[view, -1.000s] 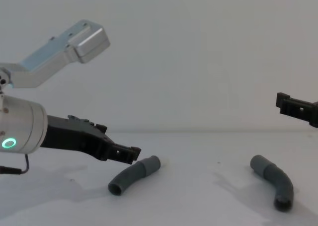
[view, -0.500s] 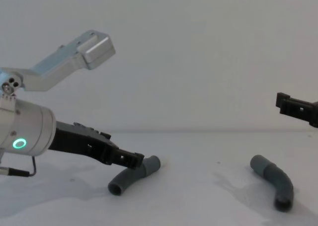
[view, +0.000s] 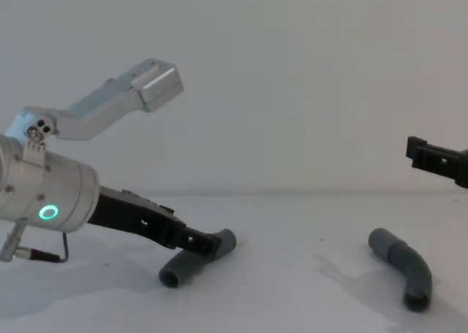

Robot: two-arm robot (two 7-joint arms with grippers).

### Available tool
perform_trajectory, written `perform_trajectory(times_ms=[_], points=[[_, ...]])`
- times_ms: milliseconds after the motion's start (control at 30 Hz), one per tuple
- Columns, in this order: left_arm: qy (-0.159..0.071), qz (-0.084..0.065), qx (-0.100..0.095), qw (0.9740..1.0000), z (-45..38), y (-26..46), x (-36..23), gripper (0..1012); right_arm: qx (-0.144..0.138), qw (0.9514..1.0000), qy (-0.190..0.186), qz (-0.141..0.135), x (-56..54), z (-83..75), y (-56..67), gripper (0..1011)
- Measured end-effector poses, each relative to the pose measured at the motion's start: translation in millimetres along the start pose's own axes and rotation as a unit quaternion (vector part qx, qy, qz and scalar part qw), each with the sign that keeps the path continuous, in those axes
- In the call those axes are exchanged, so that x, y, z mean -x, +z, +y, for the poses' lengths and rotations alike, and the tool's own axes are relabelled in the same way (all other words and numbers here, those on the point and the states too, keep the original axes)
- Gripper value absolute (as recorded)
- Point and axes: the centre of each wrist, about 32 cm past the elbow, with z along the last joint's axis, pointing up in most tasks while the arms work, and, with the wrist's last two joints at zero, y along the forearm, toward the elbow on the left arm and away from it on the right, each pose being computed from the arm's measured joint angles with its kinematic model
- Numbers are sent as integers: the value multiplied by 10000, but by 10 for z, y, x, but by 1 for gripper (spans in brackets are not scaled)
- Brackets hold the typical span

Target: Use both hands to pick up one end of the pipe from the table, align the ends, and insert them.

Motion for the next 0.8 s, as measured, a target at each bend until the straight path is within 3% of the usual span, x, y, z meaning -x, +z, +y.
perform_trajectory(times_ms=[800], points=[[-294,-53,-352,9989,-225,136,-84,1001,0,10000,0,0,0,0,0,1003]])
